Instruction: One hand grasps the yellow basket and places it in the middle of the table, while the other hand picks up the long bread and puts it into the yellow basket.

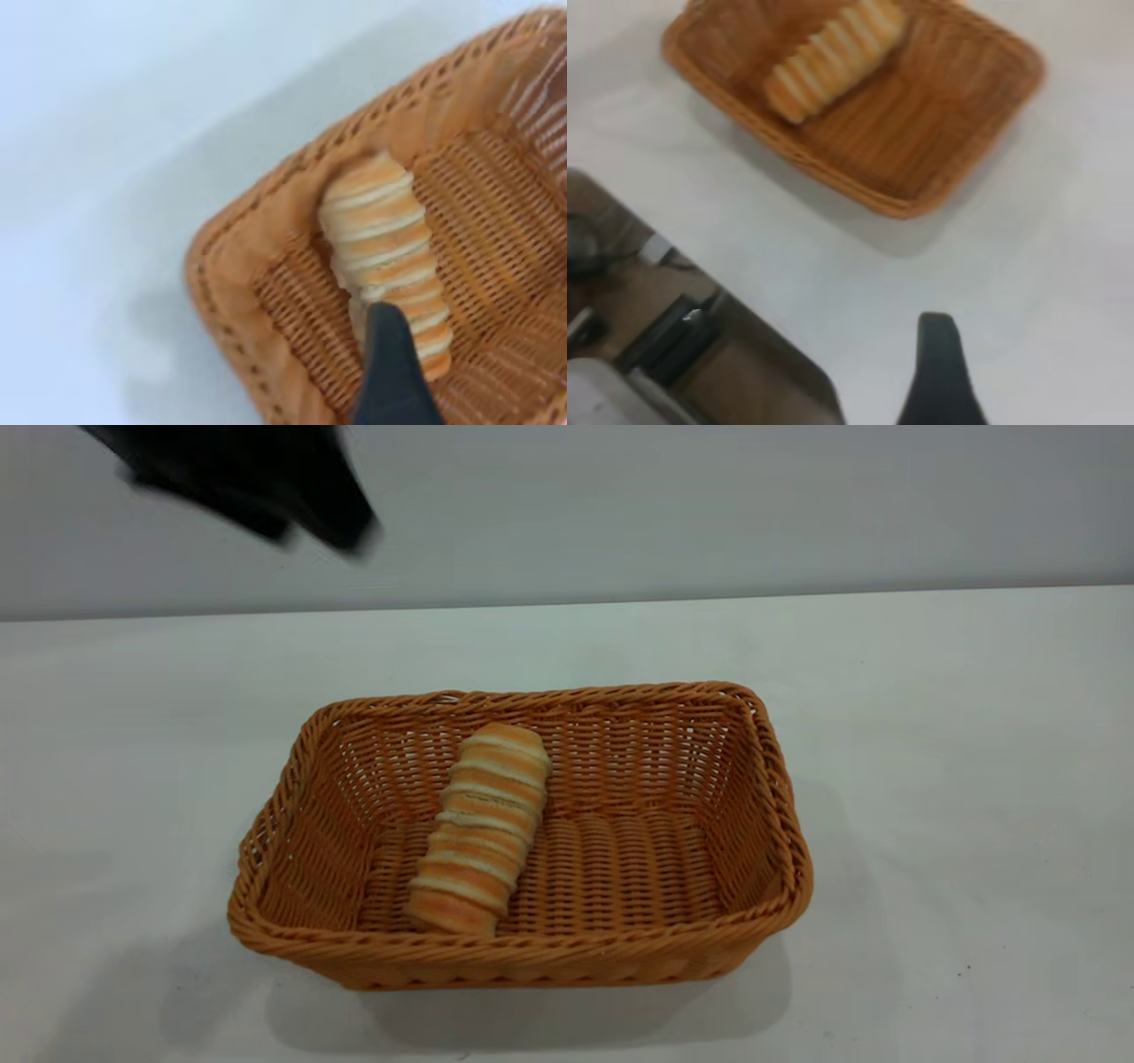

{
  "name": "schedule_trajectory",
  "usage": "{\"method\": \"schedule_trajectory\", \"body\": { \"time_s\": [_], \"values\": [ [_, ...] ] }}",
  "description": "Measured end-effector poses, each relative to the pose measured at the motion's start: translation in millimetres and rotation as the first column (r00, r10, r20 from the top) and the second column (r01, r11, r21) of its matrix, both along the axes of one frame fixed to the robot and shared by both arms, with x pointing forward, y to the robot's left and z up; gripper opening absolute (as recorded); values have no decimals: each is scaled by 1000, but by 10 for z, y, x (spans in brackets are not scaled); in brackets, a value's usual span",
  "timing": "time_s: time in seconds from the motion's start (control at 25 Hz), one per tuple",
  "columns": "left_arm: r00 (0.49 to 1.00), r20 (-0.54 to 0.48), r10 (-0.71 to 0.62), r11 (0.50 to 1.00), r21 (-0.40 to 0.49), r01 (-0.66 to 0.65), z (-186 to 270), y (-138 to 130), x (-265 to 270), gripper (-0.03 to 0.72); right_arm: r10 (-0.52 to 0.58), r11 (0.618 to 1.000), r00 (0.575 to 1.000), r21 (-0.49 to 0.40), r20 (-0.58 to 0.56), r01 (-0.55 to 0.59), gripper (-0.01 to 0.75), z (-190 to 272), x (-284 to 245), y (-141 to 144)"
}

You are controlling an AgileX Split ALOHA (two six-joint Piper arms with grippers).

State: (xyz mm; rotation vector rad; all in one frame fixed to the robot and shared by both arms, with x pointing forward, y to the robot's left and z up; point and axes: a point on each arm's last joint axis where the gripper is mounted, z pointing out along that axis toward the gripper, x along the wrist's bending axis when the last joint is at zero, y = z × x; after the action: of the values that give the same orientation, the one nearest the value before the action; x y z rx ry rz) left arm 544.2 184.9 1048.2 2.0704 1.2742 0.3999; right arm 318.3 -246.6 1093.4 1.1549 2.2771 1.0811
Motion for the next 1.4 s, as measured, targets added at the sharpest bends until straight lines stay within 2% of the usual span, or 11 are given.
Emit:
{"method": "schedule_trajectory", "body": {
  "time_s": [0.24,0.44,0.68,1.08,1.28,1.4],
  "values": [
    [997,59,55,998,-26,-53,602,444,-458,530,-122,992,992,-22,33,123,546,14,-358,-250],
    [992,87,86,996,-40,-83,792,642,-950,529,-184,983,980,13,78,184,546,-123,-570,-375],
    [994,83,77,996,-43,-73,641,712,-1503,529,-196,981,977,11,80,196,546,-425,-696,-435],
    [989,138,54,998,-47,-48,250,804,-2291,529,-231,973,971,24,61,230,546,-492,-743,-469],
    [981,191,39,999,-9,-38,148,861,-2567,529,-232,973,971,19,49,231,546,-524,-738,-466],
    [981,187,44,999,10,-47,119,895,-2700,529,-232,973,972,18,47,231,546,-532,-736,-465]
  ]
}}
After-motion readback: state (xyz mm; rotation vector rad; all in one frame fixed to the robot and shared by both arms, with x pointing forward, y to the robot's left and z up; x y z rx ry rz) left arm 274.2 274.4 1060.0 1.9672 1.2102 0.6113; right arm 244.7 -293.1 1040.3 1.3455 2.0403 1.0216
